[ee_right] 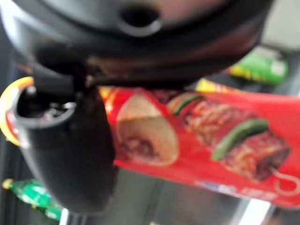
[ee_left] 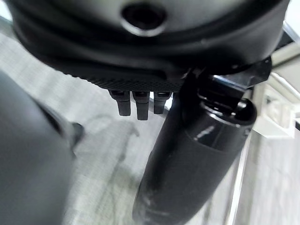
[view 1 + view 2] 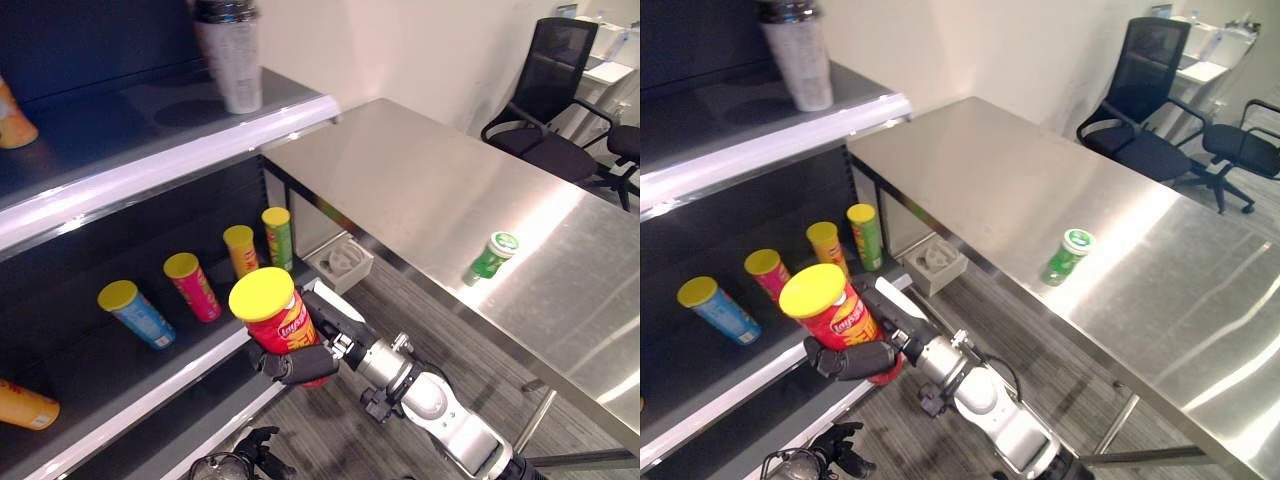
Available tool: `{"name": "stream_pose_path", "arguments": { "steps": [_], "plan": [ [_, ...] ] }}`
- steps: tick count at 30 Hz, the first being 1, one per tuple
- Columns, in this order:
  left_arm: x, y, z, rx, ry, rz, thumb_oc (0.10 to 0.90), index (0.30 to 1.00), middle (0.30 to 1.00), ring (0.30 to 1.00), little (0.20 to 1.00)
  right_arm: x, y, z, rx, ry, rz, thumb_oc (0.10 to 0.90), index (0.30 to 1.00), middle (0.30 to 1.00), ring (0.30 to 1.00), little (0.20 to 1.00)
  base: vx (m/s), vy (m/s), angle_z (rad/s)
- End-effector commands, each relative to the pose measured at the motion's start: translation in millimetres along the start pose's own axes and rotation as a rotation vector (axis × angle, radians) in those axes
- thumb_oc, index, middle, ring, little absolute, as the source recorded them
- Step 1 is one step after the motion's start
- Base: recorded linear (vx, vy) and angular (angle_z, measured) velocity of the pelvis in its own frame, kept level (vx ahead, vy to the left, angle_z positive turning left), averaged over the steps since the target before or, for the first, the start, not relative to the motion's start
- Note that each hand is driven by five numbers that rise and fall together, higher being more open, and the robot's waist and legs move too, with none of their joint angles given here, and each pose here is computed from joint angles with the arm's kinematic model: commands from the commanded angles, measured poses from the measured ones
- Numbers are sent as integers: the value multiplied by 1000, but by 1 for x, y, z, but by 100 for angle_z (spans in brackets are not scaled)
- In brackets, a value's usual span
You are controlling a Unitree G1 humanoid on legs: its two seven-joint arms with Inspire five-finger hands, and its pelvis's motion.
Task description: Put the goods on the table back onto the shelves and tidy them up.
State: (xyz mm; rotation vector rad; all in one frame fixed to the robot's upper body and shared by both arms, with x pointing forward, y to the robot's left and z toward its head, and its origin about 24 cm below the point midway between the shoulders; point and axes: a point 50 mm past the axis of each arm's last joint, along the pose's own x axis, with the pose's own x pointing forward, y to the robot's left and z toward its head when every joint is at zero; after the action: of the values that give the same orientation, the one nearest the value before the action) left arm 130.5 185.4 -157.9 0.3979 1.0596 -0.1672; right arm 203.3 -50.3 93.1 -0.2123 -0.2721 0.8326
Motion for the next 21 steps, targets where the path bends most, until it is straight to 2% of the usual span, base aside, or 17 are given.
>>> {"name": "stream_pose_path", "arguments": {
  "steps": [1,5,10,14,21],
  "plan": [
    [4,-8,25,-4,-86,-7,800,900,900,900,900,10,-13,56,-65,-323,-52,400,300,300,300,300,-87,336,18],
    [6,-4,42,96,-139,-4,800,900,900,900,900,4,-9,47,-55,-276,-61,400,300,300,300,300,-114,355,13],
    [7,-1,37,43,-95,-7,800,900,900,900,900,-10,-8,51,-30,-275,-12,400,300,300,300,300,-119,368,-4],
    [7,3,42,70,-105,9,800,900,900,900,900,-9,-9,44,-54,-248,-35,400,300,300,300,300,-62,-119,44],
    [7,-12,45,65,-120,-7,800,900,900,900,900,-7,-18,46,-159,-272,-75,400,300,300,300,300,-92,18,8]
  ]
}}
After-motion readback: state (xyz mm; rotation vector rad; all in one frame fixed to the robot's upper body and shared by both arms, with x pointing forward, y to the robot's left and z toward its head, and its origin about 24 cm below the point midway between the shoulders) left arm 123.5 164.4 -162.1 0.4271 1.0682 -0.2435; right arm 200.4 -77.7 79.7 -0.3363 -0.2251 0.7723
